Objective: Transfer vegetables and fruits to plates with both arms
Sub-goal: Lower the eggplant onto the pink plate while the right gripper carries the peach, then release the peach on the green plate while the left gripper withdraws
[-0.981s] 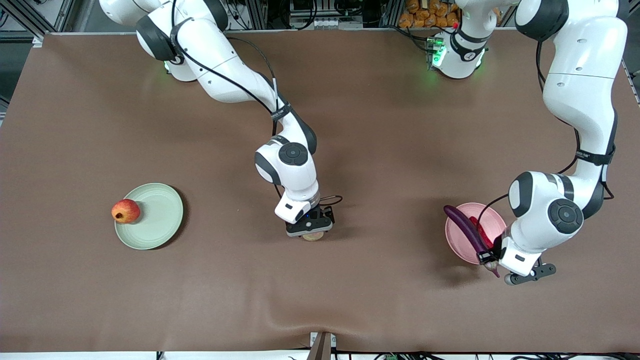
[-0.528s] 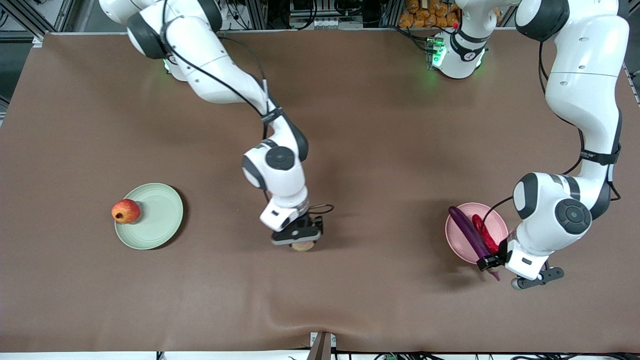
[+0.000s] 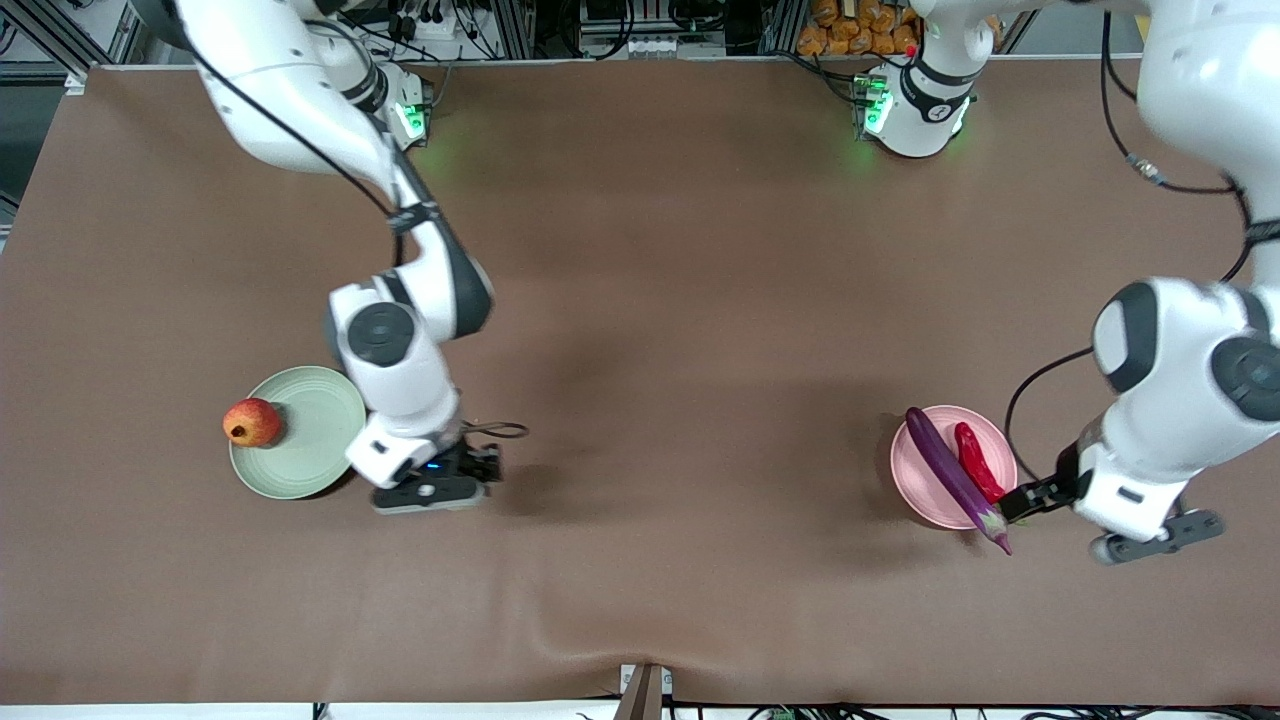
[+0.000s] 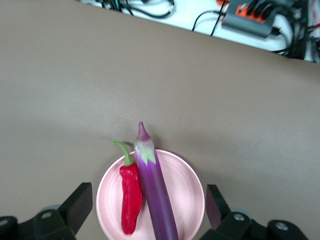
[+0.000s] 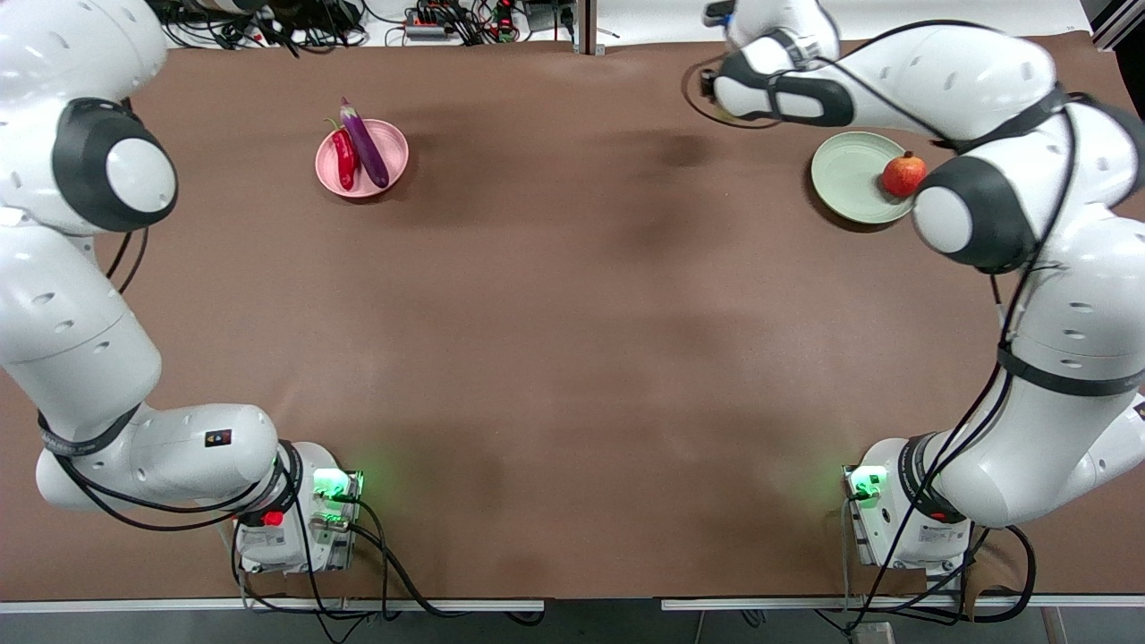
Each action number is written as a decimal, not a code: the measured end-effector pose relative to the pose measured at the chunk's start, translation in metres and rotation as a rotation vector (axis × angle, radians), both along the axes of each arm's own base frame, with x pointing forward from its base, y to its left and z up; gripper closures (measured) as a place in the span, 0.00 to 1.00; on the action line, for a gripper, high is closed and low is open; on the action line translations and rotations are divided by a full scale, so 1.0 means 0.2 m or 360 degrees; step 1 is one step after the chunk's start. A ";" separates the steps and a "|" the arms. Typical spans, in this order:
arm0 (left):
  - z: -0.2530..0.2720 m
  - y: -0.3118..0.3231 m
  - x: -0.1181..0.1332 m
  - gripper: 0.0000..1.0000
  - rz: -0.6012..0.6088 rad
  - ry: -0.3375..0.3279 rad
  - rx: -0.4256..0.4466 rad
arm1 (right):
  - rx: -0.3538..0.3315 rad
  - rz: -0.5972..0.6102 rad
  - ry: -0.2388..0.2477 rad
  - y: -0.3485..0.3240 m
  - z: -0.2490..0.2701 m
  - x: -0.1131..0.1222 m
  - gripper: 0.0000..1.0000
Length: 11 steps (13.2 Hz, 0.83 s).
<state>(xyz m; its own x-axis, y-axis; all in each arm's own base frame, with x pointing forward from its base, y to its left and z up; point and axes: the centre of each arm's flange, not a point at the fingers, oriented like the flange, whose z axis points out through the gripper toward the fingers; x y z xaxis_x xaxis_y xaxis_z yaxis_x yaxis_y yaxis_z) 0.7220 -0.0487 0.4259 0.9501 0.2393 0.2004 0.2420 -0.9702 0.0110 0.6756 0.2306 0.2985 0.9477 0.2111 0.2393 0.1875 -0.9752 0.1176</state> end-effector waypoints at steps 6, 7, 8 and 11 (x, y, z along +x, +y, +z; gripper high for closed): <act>0.48 -0.04 -0.20 0.00 -0.0122 0.0046 0.0085 | -0.0206 0.0513 0.0275 -0.78 -0.24 -0.03 0.26; 0.56 -0.05 -0.26 0.00 -0.0125 0.0074 0.0076 | -0.0213 0.0541 0.0297 -0.84 -0.25 -0.04 0.26; 0.65 -0.05 -0.32 0.00 -0.0143 0.0108 0.0062 | -0.0216 0.0559 0.0319 -0.88 -0.27 -0.05 0.26; 0.86 0.06 -0.47 0.00 -0.0197 0.0166 -0.0040 | -0.0207 0.0575 0.0394 -0.89 -0.33 -0.14 0.26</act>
